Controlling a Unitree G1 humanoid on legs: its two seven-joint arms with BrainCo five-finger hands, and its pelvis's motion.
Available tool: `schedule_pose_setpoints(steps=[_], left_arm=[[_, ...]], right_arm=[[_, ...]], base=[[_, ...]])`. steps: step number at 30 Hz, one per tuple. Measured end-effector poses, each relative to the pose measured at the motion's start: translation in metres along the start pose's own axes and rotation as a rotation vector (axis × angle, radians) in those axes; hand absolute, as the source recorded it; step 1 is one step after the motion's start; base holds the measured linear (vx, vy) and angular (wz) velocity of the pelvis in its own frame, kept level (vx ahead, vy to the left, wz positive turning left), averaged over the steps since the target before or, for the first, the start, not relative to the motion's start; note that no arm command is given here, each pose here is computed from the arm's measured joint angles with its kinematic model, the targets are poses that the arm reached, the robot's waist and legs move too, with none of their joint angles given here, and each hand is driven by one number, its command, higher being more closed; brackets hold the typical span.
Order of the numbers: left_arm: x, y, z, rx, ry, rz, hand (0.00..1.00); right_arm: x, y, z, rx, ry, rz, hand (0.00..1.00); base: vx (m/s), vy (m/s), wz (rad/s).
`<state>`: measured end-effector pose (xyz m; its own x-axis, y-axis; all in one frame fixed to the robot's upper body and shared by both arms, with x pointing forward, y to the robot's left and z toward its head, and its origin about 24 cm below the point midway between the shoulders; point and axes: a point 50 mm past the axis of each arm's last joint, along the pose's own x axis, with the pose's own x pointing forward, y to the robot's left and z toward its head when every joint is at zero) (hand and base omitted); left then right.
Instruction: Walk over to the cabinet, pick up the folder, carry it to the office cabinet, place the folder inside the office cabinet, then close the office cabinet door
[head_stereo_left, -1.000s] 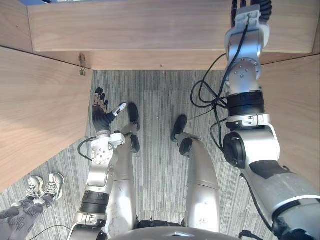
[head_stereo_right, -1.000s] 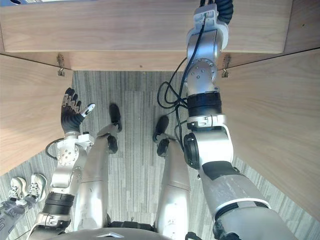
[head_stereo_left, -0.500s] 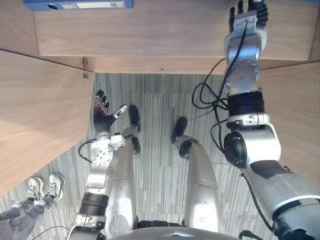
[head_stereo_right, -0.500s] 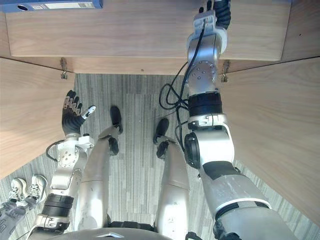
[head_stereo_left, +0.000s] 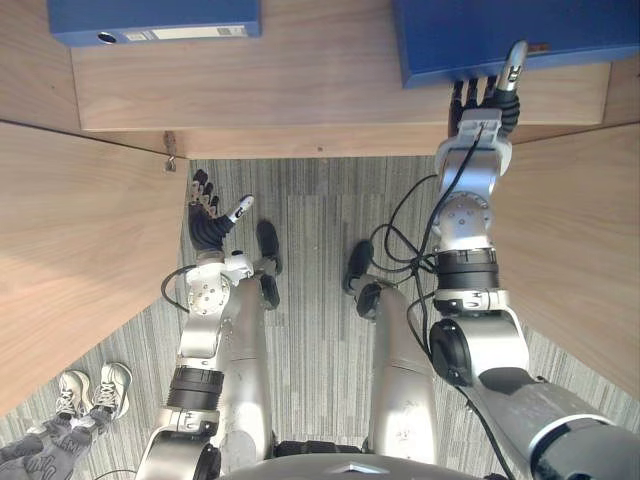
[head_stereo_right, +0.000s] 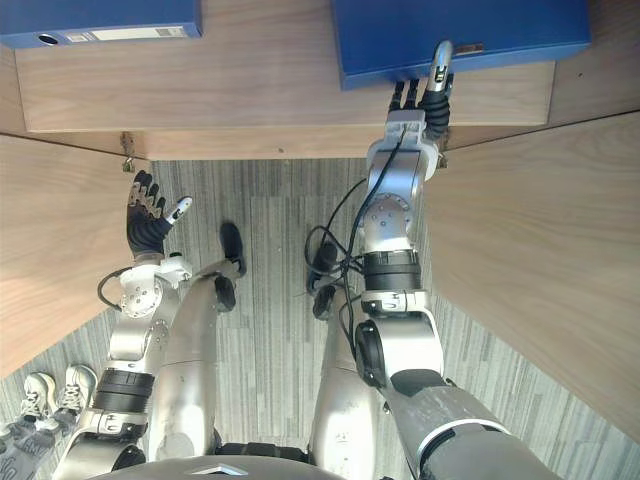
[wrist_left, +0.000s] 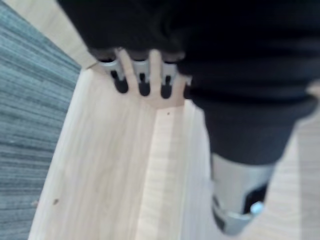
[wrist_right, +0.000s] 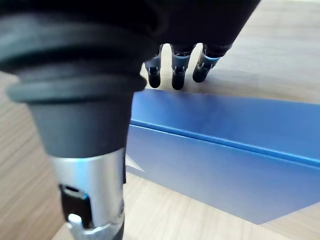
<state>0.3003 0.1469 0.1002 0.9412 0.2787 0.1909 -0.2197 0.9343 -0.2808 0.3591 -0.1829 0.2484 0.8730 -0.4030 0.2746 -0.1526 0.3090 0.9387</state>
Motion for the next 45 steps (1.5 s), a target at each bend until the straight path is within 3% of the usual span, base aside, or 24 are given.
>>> schedule_pose_setpoints(steps=[6,15,23,30,33,34,39,45], left_arm=[[0.0,-0.002,-0.004,0.002,0.027,0.003,0.0],[0.0,-0.001,-0.006,0.02,0.048,0.045,0.0],[0.005,0.006,0.0,0.04,0.019,0.088,0.0],[0.008,0.014,0.003,0.035,0.008,0.12,0.0],[0.013,0.014,0.01,0.025,-0.018,0.127,0.0],[0.014,0.013,0.012,0.028,-0.027,0.127,0.0],[0.015,0.011,0.026,0.073,-0.102,0.121,0.0],[0.012,0.01,0.029,0.1,-0.124,0.122,0.0]], right_arm=[[-0.017,-0.013,-0.004,-0.069,0.026,0.022,0.0],[-0.028,-0.027,0.002,-0.455,-0.03,0.026,0.0],[-0.029,-0.036,0.006,-0.636,-0.054,0.018,0.0],[-0.039,-0.041,0.025,-0.992,-0.178,0.03,0.0],[-0.044,-0.039,0.036,-1.254,-0.309,0.016,0.0],[-0.045,-0.039,0.037,-1.292,-0.327,0.011,1.0],[-0.055,-0.042,0.032,-1.607,-0.429,0.025,1.0],[-0.063,-0.04,0.017,-1.846,-0.491,0.14,1.0]], base=[[0.06,-0.022,-0.01],[0.04,-0.037,-0.03],[0.02,-0.038,-0.03],[0.03,-0.021,-0.1],[0.01,-0.023,-0.05],[0.0,-0.035,-0.03],[0.01,-0.037,-0.01],[0.01,-0.038,-0.01]])
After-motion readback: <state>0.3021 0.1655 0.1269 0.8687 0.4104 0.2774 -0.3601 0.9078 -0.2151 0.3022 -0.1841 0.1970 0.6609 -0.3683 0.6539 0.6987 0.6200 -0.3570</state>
